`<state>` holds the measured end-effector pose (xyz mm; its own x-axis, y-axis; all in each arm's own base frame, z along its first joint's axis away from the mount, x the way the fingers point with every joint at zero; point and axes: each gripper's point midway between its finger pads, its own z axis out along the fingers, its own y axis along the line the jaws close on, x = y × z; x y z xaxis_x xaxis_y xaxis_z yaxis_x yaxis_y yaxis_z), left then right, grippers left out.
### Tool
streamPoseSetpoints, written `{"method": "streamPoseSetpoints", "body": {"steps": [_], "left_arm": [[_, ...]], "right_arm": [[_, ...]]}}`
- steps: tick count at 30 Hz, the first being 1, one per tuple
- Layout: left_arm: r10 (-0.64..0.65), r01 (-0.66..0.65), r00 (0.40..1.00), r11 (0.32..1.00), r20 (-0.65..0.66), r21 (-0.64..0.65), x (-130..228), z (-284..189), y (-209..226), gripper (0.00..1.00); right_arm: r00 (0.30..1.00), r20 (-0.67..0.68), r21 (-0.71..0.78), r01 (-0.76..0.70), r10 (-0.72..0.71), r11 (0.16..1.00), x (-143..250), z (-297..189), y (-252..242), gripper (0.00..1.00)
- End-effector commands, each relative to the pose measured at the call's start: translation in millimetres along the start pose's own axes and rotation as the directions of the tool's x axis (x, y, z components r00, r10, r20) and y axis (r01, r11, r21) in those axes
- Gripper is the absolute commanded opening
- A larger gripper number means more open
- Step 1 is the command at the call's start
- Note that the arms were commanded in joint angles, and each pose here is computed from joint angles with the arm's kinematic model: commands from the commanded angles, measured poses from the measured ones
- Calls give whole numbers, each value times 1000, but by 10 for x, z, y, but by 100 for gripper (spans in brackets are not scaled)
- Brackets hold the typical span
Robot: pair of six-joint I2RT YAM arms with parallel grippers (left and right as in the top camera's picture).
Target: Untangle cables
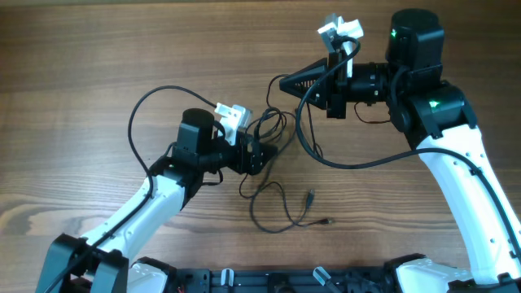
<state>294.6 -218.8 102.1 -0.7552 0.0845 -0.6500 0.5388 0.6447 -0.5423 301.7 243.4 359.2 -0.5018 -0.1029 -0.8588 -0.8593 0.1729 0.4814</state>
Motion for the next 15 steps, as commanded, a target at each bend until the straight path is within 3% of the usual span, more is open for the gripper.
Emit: {"method": "streamPoseSetpoints", "body": {"steps": [1,3,7,8,10,11,13,14,15], "left_arm": [[22,-26,999,985,-25,-169,110,103,406,99],[27,-27,1000,964,-6,-264,85,131,618,100],[75,-66,997,971,30,-231,-6,252,533,99],[90,-81,996,972,31,-220,-4,299,490,90],[109,-101,994,971,24,-219,36,408,466,57],[111,-105,994,966,15,-235,78,455,496,45],[91,-100,995,950,-45,-296,291,562,653,17],[74,-91,995,945,-67,-315,364,567,711,10],[46,-72,995,936,-83,-344,425,546,775,6]], "right_arm": [[1000,-2,-68,31,-32,997,-21,12,122,5],[1000,-3,-67,29,-29,997,-17,13,119,4],[1000,-5,-71,29,-29,997,-13,23,129,4],[999,-9,-80,30,-31,996,-3,49,156,4],[999,-15,-75,34,-35,997,9,93,167,4],[999,-16,-30,33,-33,999,9,107,95,4],[1000,-11,298,9,-6,955,19,30,-470,4],[1000,-4,518,-14,18,856,44,-141,-848,4],[996,35,752,-76,76,655,109,-478,-1261,4]]}}
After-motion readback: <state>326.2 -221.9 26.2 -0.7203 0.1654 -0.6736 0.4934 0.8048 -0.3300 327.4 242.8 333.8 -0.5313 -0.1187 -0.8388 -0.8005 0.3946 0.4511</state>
